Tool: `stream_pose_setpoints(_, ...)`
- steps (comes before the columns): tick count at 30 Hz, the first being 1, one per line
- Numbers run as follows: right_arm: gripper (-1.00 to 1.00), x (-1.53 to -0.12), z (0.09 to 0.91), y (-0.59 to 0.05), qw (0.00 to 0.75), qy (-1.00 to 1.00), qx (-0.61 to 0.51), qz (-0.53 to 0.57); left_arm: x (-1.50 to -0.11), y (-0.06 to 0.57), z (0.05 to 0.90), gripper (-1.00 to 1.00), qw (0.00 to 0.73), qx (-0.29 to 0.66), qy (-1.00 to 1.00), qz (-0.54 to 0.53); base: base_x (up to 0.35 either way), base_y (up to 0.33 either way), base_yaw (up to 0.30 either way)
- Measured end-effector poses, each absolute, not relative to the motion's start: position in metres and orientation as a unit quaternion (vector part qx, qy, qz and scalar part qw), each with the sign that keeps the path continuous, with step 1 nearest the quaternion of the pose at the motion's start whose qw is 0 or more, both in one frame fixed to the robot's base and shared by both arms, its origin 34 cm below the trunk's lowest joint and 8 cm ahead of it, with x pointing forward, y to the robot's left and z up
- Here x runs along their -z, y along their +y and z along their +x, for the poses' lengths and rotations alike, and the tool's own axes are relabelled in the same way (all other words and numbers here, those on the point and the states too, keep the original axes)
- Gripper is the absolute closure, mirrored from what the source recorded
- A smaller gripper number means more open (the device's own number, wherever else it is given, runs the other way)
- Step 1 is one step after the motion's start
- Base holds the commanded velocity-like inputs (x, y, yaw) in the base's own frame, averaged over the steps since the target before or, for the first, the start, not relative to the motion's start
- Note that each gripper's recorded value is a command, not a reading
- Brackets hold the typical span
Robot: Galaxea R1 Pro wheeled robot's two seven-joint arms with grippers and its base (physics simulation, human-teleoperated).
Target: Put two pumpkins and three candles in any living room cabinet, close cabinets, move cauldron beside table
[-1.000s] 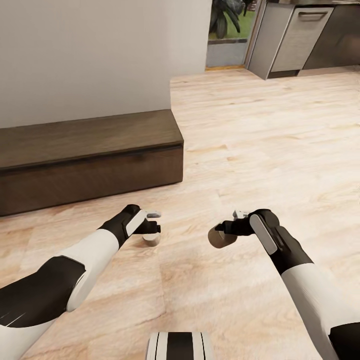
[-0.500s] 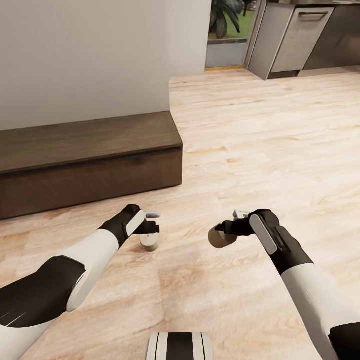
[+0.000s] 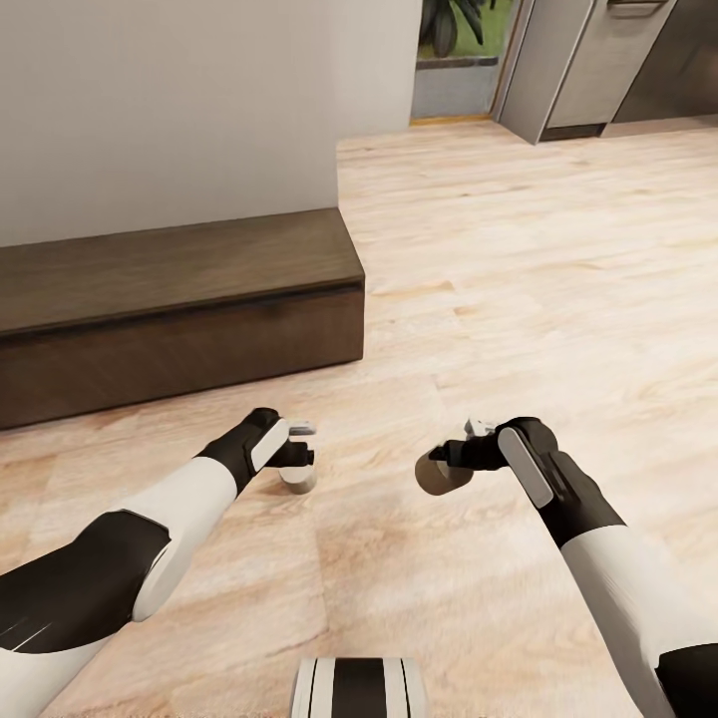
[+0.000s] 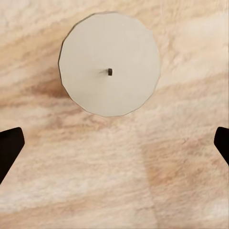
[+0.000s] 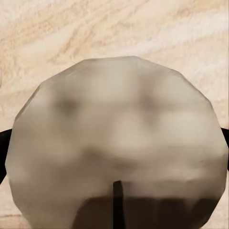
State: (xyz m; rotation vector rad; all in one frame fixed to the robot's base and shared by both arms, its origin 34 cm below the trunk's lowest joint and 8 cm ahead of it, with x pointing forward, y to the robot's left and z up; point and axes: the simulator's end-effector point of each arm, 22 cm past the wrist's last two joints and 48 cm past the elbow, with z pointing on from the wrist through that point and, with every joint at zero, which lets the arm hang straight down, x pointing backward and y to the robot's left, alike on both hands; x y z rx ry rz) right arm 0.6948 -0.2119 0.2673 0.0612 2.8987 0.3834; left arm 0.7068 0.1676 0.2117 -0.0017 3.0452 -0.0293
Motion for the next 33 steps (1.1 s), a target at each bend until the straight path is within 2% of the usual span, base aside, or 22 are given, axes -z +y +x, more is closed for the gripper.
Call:
stream_pose_setpoints(18,1.00,-0.229,0.680,-0.212,0.078,0.988,-0.130,0.024,-0.173,0.170,0.690,-1.00,0.020,0.008,1.000,-0.002,0.001,0.000,0.000)
stream_pose_setpoints(25,1.00,-0.229,0.680,-0.211,0.078,0.988,-0.130,0.024,-0.173,0.171,0.690,-1.00,0.020,0.007,1.000,-0.003,0.206,0.000,0.000)
stream_pose_setpoints(33,1.00,-0.229,0.680,-0.211,0.078,0.988,-0.131,0.025,-0.173,0.171,0.690,-1.00,0.020,0.008,1.000,-0.003,0.044,0.000,0.000)
